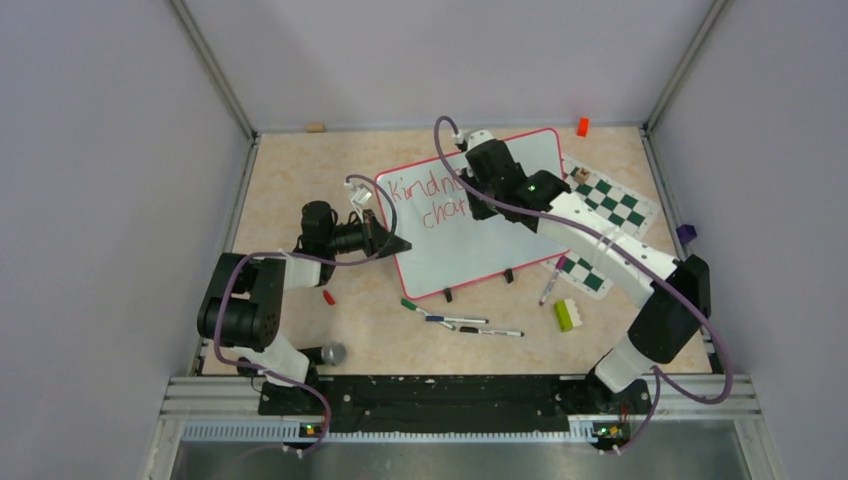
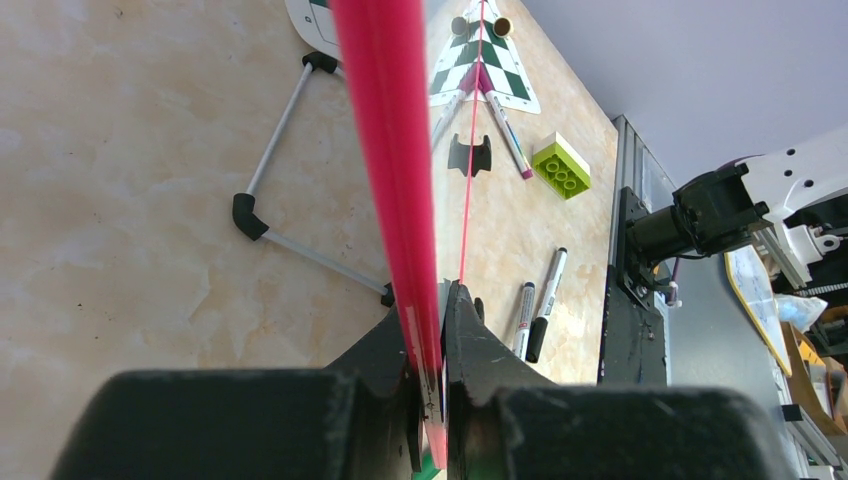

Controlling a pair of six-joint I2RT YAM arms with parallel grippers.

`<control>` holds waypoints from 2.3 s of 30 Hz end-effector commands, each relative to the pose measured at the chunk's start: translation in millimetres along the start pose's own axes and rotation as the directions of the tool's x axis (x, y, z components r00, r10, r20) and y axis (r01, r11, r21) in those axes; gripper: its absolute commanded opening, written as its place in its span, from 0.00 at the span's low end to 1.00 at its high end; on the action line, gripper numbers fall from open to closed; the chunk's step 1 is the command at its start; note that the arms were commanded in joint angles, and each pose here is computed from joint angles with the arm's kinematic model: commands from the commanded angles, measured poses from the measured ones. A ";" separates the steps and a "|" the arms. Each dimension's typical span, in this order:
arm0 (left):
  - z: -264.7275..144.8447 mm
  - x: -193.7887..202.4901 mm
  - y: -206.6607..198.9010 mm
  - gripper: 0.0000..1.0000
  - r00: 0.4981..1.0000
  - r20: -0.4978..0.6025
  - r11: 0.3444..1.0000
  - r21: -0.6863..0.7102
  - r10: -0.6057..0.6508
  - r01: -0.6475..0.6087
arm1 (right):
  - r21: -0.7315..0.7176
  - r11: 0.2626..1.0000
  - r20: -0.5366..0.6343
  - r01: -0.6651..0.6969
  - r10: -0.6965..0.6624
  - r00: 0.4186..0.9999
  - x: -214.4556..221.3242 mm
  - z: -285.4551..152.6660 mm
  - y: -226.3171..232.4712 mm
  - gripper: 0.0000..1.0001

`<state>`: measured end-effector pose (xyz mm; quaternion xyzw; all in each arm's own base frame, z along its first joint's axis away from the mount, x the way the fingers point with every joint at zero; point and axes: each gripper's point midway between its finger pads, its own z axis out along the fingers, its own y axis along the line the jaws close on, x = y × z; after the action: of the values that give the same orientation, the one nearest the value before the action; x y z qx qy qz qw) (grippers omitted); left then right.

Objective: Write a sentence on the whiteboard
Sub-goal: Open the sentence on the whiteboard.

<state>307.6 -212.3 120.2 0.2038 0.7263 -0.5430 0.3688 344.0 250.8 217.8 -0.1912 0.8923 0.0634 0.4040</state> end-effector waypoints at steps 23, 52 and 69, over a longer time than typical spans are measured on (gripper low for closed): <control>-3.7 27.0 46.2 0.00 1.000 -0.019 0.980 -0.201 -0.008 0.004 | -0.041 0.997 0.087 -0.062 0.066 0.994 -16.1 -27.4 -9.7 0.00; -3.6 26.8 45.5 0.00 1.000 -0.019 0.980 -0.198 -0.008 0.004 | 0.027 0.996 0.086 -0.083 0.080 0.993 -26.9 -11.2 -28.6 0.00; -3.4 27.3 46.7 0.00 1.000 -0.019 0.980 -0.201 -0.011 0.007 | -0.058 0.997 0.049 -0.043 0.046 0.998 -15.5 -3.4 -13.6 0.00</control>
<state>306.8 -212.6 120.7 0.2078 0.7242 -0.5441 0.3691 349.5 235.1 223.2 -0.1740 0.8927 0.0835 0.4073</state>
